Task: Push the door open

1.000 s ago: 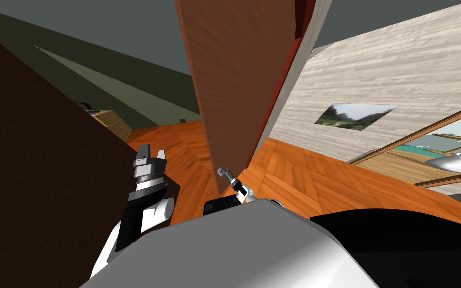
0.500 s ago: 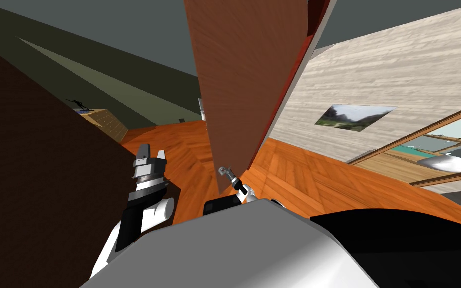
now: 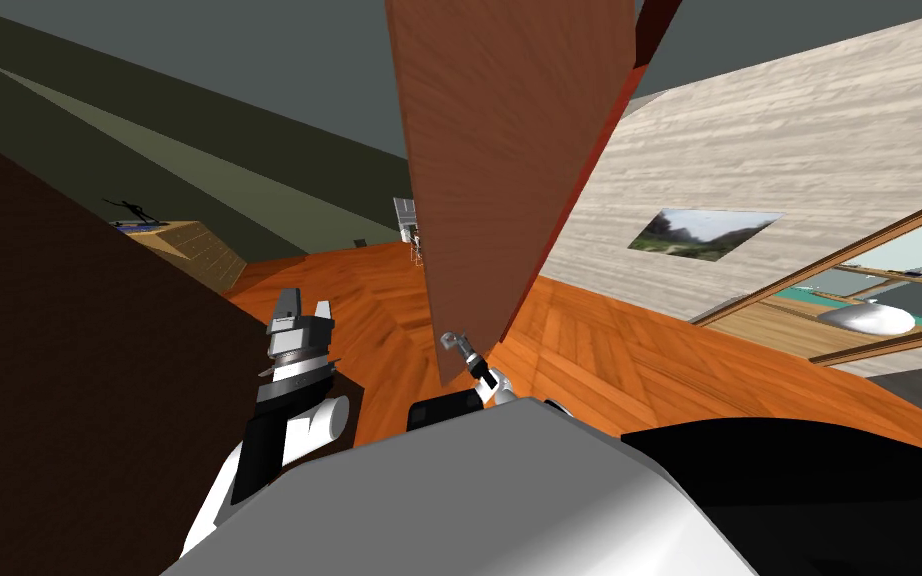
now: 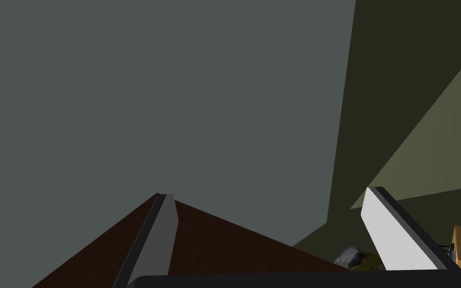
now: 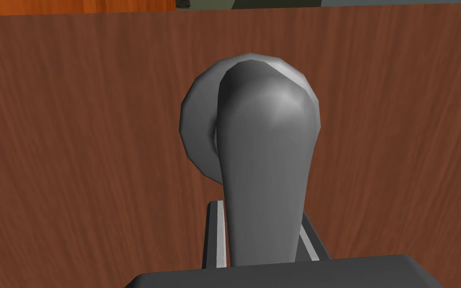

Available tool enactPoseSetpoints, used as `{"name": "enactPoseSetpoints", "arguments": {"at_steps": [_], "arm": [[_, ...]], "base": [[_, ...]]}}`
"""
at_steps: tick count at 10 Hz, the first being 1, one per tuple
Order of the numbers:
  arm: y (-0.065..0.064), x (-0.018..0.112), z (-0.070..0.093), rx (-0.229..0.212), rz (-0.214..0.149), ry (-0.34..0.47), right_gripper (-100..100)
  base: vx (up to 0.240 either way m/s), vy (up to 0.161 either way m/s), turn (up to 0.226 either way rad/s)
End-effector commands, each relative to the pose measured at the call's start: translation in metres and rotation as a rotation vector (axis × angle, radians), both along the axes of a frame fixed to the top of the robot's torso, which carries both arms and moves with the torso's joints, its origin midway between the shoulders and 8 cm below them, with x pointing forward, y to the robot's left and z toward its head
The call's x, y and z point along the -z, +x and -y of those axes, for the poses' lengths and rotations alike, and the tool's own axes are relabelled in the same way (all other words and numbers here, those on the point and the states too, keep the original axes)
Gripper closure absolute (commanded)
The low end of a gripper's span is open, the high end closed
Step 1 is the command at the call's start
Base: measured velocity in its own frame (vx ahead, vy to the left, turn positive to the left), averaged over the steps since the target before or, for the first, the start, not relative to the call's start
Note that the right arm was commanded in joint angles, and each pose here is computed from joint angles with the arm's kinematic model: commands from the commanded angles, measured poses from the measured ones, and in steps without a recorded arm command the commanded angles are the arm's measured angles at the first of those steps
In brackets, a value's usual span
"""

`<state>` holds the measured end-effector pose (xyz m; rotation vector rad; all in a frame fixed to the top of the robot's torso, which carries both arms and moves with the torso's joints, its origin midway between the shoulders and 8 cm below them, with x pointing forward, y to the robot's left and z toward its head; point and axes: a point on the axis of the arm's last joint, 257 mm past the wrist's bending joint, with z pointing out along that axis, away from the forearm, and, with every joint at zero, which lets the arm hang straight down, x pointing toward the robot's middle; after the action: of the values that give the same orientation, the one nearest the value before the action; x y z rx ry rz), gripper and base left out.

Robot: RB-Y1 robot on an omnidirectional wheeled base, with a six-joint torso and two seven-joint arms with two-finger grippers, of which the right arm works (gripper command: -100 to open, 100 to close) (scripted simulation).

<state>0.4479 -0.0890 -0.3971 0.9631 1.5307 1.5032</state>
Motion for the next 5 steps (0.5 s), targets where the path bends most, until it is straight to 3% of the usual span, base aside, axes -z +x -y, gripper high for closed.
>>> {"name": "enactPoseSetpoints", "arguments": {"at_steps": [1,5], "arm": [[0.011,-0.007,0.015,0.038,0.015,-0.001,100],[0.018,-0.007,0.032,0.098,0.013,0.0,100]], "base": [[0.109,0.111,-0.03],[0.096,0.125,-0.055]]}}
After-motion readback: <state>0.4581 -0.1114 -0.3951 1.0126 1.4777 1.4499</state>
